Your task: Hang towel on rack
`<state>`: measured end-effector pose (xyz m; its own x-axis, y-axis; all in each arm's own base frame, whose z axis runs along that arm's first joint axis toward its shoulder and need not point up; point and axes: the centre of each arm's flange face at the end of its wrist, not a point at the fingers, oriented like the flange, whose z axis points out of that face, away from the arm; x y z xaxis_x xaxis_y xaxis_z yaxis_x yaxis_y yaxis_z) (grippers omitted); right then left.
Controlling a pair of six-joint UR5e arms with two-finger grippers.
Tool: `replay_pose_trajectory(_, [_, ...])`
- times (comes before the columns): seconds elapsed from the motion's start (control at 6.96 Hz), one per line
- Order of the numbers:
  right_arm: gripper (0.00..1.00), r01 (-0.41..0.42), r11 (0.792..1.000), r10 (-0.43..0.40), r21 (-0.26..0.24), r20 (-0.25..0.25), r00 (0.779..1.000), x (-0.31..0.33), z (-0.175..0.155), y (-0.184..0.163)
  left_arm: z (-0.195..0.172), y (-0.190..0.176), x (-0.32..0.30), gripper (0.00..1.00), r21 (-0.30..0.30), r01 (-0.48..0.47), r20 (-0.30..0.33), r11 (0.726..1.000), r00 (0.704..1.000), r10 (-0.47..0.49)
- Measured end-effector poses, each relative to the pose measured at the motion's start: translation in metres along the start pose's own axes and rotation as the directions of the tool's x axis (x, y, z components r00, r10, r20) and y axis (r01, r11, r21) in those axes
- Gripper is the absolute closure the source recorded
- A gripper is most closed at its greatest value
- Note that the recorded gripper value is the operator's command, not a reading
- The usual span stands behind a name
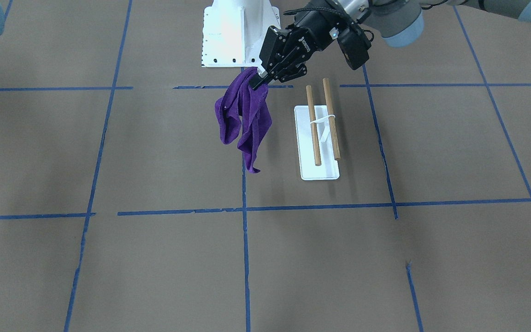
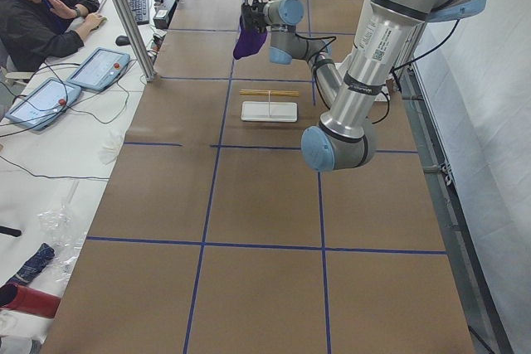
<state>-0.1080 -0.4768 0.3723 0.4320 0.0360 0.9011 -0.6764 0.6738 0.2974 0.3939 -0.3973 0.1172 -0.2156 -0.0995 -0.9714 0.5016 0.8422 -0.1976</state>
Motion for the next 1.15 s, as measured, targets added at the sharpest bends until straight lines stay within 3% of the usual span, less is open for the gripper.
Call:
replay_pose_trajectory(0.29, [0.00,0.134,0.991,-0.136,-0.024,-0.153,0.979,0.040,-0.002,-0.010,0.001,0.026,-0.002,1.00,0.072,-0.105,0.126,0.992,0.987,0.096])
replay_pose_trajectory(0.58, [0.00,0.243,0.962,-0.269,-0.124,-0.290,0.918,0.071,0.002,-0.011,-0.007,0.043,-0.003,1.00,0.088,-0.212,0.246,0.973,0.951,0.185])
replay_pose_trajectory(0.86, [0.00,0.310,0.910,-0.398,-0.275,-0.373,0.838,0.097,0.002,-0.014,-0.014,0.049,-0.024,1.00,0.079,-0.252,0.308,0.965,0.927,0.217])
replay_pose_trajectory(1.01, [0.00,0.313,0.868,-0.460,-0.385,-0.390,0.798,0.105,0.001,-0.011,-0.020,0.048,-0.040,1.00,0.079,-0.264,0.337,0.961,0.915,0.223])
replay_pose_trajectory(1.15, [0.00,0.299,0.829,-0.495,-0.472,-0.373,0.785,0.110,-0.004,-0.012,-0.028,0.044,-0.058,1.00,0.083,-0.291,0.370,0.953,0.897,0.242])
